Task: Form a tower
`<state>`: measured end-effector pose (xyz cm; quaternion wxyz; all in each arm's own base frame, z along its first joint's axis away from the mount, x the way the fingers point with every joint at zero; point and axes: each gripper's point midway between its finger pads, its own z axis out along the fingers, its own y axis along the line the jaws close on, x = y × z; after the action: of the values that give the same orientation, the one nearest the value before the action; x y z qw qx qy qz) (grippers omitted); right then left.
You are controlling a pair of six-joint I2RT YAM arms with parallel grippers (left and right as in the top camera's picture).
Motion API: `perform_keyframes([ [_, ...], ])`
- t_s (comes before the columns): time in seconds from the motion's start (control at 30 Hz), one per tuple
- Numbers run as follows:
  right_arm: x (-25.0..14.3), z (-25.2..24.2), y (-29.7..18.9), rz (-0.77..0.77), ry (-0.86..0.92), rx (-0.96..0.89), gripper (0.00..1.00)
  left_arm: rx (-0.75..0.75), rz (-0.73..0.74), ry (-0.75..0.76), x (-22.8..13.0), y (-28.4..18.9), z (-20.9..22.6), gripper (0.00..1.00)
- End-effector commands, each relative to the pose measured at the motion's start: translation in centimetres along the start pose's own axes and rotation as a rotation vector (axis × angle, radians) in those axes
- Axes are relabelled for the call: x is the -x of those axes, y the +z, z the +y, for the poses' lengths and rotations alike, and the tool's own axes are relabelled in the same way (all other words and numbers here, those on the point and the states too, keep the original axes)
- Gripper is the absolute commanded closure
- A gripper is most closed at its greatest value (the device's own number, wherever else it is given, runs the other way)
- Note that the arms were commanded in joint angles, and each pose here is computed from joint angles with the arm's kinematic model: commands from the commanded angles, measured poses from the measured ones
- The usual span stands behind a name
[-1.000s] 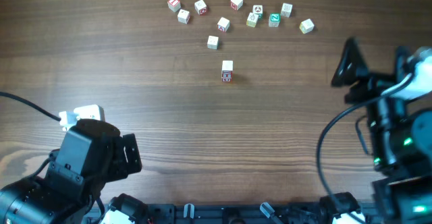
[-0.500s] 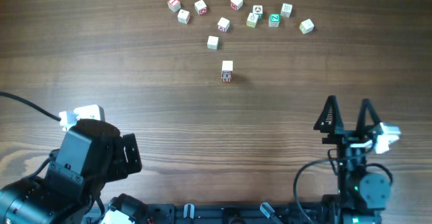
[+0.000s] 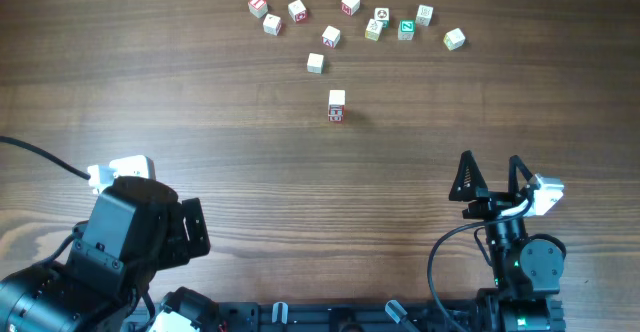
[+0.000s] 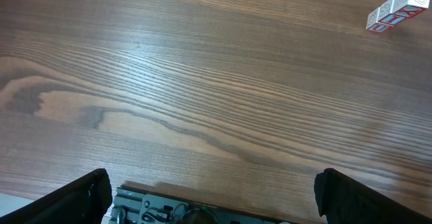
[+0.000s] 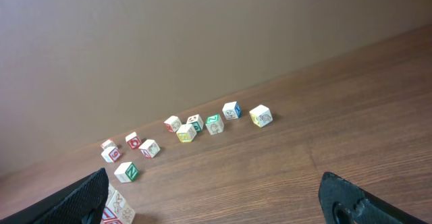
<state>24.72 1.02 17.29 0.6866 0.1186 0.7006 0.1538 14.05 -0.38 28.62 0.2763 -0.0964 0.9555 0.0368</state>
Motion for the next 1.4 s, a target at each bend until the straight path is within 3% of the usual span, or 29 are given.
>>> perform_keyframes([
  [0.0,0.2,0.3,-0.1,-0.007,-0.019,0.016,0.00,0.015,-0.012,0.009,0.2,-0.1,0.3,0.00],
  [0.07,0.2,0.3,-0.1,-0.007,-0.019,0.016,0.00,0.020,-0.014,0.025,0.2,-0.1,0.4,0.00],
  [0.1,0.2,0.3,-0.1,-0.007,-0.020,0.016,0.00,0.056,-0.033,0.139,0.6,-0.1,1.0,0.00],
  [0.17,0.2,0.3,-0.1,-0.007,-0.019,0.016,0.00,0.036,-0.044,0.172,0.7,-0.1,0.5,0.00],
  [0.3,0.2,0.3,-0.1,-0.007,-0.020,0.016,0.00,-0.020,-0.334,0.011,4.8,-0.6,0.2,0.00],
  [0.43,0.2,0.3,-0.1,-0.007,-0.019,0.016,0.00,-0.052,-0.495,-0.135,3.7,3.3,0.9,0.00],
  [0.53,0.2,0.3,-0.1,-0.007,-0.019,0.016,0.00,-0.187,-0.612,-0.216,2.0,8.6,-0.6,0.00],
  [0.63,0.2,0.3,-0.1,-0.007,-0.020,0.016,0.00,-0.296,-0.725,-0.249,1.7,11.6,-1.9,0.00],
  [0.77,0.2,0.3,-0.1,-0.007,-0.020,0.016,0.00,-0.319,-0.853,-0.250,2.1,13.6,-2.1,0.00],
  [0.93,0.2,0.3,-0.1,-0.007,-0.019,0.016,0.00,-0.310,-0.939,-0.256,2.8,14.6,-1.7,0.00],
  [1.0,0.2,0.3,-0.1,-0.007,-0.020,0.016,0.00,-0.316,-0.995,-0.128,3.1,14.5,-2.5,0.00],
  [1.07,0.2,0.3,-0.1,-0.007,-0.020,0.016,0.00,-0.311,-0.988,-0.049,2.8,14.7,-2.9,0.00],
  [1.17,0.2,0.3,-0.1,-0.007,-0.020,0.016,0.00,-0.278,-0.910,-0.037,1.8,16.4,-2.5,0.00],
  [1.37,0.2,0.3,-0.1,-0.007,-0.020,0.016,0.00,-0.293,-0.909,-0.024,1.7,16.4,-2.8,0.00],
])
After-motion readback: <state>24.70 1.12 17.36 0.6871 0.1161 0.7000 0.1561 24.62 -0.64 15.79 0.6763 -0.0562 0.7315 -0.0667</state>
